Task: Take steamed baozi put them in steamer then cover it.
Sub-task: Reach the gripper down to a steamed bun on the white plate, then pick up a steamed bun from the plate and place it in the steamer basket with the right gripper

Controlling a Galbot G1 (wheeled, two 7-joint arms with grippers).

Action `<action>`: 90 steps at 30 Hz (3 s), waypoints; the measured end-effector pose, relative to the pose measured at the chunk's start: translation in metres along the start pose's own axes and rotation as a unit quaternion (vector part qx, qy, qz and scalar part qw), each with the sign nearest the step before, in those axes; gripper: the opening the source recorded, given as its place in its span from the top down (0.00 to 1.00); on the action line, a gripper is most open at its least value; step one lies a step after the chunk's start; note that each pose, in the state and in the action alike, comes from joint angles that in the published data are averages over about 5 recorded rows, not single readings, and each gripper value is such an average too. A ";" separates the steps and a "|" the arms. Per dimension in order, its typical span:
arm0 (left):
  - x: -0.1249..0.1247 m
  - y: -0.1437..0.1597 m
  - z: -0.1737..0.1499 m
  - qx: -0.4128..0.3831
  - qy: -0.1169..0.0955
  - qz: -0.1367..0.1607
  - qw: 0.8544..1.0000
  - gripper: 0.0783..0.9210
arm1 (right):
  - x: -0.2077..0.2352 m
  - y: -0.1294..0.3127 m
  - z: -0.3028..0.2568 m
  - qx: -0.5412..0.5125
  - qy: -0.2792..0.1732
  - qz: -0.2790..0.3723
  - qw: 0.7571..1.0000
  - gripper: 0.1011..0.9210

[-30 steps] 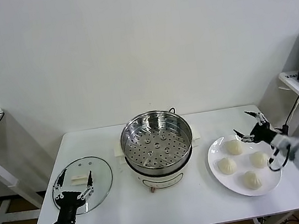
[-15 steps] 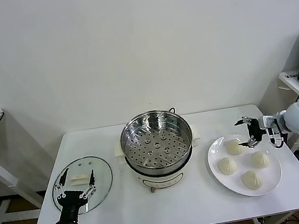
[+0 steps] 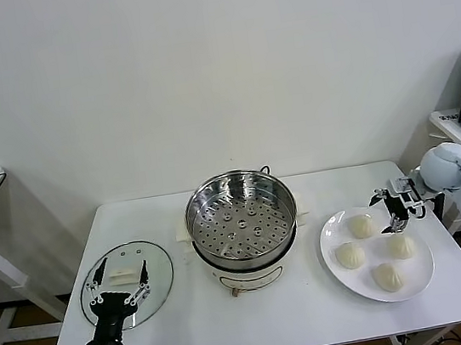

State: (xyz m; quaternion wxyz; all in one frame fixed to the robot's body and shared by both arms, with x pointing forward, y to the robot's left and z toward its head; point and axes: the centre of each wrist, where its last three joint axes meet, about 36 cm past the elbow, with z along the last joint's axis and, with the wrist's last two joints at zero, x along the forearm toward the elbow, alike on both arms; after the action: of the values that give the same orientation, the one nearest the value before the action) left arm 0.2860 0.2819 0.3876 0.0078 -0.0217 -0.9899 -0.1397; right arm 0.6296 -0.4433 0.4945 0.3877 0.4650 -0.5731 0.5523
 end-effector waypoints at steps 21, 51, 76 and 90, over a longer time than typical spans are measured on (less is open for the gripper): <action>0.001 -0.005 0.001 -0.005 -0.004 0.005 1.000 0.12 | -0.039 -0.001 -0.021 0.006 0.001 -0.011 1.000 0.12; 0.003 -0.005 0.000 -0.013 -0.006 0.011 1.000 0.12 | 0.029 -0.012 -0.035 0.069 -0.027 0.015 0.997 0.36; 0.010 0.010 -0.004 -0.024 -0.003 0.000 1.000 0.12 | 0.193 -0.054 -0.258 0.540 -0.024 0.052 0.840 0.32; 0.009 0.026 0.002 -0.026 0.007 -0.012 1.000 0.12 | 0.153 -0.108 -0.354 0.667 -0.029 0.044 0.743 0.32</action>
State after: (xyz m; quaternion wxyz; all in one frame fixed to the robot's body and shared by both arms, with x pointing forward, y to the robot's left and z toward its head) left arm 0.2778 0.3080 0.3926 0.0124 -0.0095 -0.9861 -0.1654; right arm 0.6675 -0.1032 0.7025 -0.0632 0.5946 -0.0892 0.7966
